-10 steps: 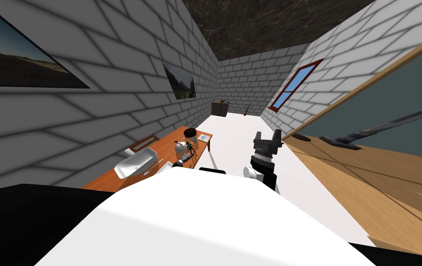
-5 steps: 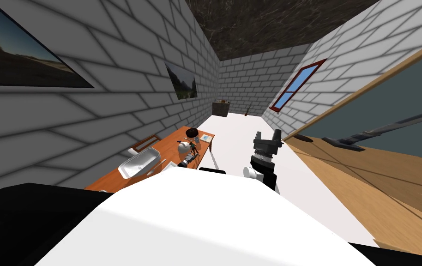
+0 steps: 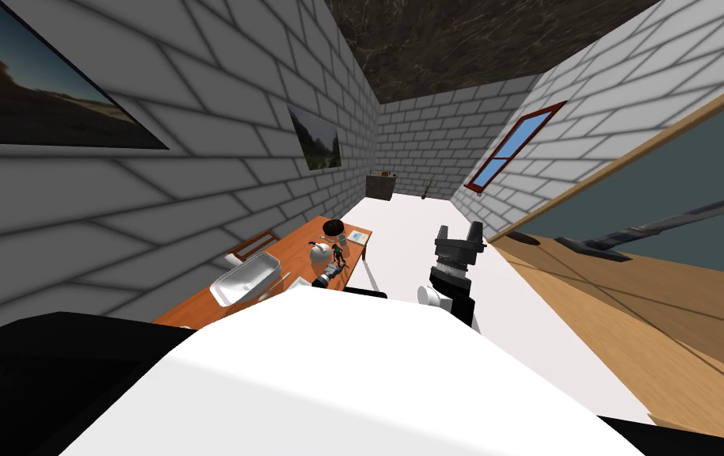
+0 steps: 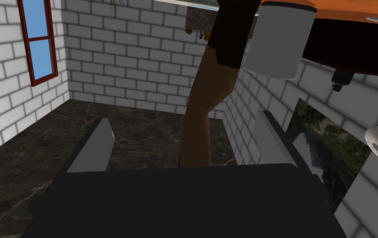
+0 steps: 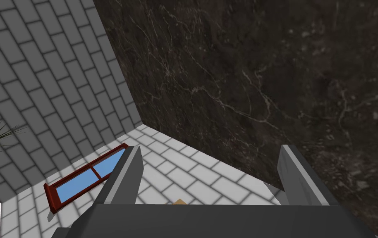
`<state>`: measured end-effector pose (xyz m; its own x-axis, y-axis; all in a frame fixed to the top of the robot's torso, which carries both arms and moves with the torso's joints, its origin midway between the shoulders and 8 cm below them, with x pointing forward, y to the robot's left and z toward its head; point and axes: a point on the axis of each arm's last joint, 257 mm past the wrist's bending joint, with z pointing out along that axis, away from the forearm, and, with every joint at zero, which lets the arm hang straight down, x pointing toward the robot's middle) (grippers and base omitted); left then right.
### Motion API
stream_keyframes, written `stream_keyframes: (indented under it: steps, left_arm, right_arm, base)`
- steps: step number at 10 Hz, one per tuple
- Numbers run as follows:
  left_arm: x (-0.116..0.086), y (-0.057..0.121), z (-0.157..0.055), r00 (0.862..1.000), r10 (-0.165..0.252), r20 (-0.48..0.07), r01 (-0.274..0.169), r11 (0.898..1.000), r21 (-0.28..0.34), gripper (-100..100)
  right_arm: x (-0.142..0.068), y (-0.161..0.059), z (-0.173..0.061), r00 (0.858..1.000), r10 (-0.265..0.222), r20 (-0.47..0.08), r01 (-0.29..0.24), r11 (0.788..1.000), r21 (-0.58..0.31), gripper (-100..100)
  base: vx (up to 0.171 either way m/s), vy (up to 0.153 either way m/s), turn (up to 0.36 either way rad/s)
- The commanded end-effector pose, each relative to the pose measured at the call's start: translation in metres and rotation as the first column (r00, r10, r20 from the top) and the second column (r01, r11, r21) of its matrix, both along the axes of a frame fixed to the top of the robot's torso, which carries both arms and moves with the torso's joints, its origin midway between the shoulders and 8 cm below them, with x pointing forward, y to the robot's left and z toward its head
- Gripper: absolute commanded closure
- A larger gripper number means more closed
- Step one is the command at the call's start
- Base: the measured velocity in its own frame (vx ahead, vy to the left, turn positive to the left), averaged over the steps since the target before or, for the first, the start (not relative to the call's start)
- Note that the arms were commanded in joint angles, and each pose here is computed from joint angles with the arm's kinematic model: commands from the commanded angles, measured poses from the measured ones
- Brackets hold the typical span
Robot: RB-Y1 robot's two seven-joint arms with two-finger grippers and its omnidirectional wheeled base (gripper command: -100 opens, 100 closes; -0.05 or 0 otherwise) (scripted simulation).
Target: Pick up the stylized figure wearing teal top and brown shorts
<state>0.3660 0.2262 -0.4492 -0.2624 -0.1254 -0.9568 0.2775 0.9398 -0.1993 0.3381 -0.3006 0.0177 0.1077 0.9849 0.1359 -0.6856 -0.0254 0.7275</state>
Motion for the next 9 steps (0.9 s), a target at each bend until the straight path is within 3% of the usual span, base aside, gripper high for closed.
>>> stream_keyframes:
  steps: [1, 2, 3, 5, 6, 7, 9]
  left_arm:
    - [0.003, -0.026, 0.002, 1.0, -0.004, 0.0, 0.004, 1.0, 0.005, -100]
    - [0.009, -0.03, 0.01, 1.0, 0.0, 0.018, 0.0, 1.0, -0.001, -100]
    - [0.007, -0.052, 0.008, 1.0, -0.006, 0.009, 0.006, 1.0, 0.008, -100]
    - [0.015, -0.056, 0.018, 1.0, 0.004, 0.028, -0.005, 1.0, 0.001, -100]
    - [0.016, -0.077, 0.022, 1.0, 0.007, 0.026, -0.008, 1.0, 0.008, -100]
    - [0.021, -0.08, 0.029, 0.999, 0.015, 0.038, -0.015, 1.0, 0.003, -100]
    - [0.028, -0.1, 0.042, 0.998, 0.03, 0.049, -0.03, 1.0, 0.006, -100]
  right_arm:
    - [0.0, 0.0, 0.0, 1.0, 0.0, 0.0, 0.0, 1.0, 0.0, 0]
    - [0.0, 0.0, 0.0, 1.0, 0.0, 0.0, 0.0, 1.0, 0.0, 0]
    - [0.0, 0.0, 0.0, 1.0, 0.0, 0.0, 0.0, 1.0, 0.0, 0]
    - [0.0, 0.0, 0.0, 1.0, 0.0, 0.0, 0.0, 1.0, 0.0, 0]
    - [0.0, 0.0, 0.0, 1.0, 0.0, 0.0, 0.0, 1.0, 0.0, 0]
    - [0.0, 0.0, 0.0, 1.0, 0.0, 0.0, 0.0, 1.0, 0.0, 0]
    - [0.0, 0.0, 0.0, 1.0, 0.0, 0.0, 0.0, 1.0, 0.0, 0]
  base:
    - [0.005, 0.084, 0.046]
    - [-0.002, 0.106, 0.01]
    - [-0.004, 0.131, 0.035]
    - [0.006, 0.104, 0.001]
    - [-0.001, 0.093, 0.039]
    - [-0.001, 0.1, 0.015]
    - [-0.003, 0.144, 0.024]
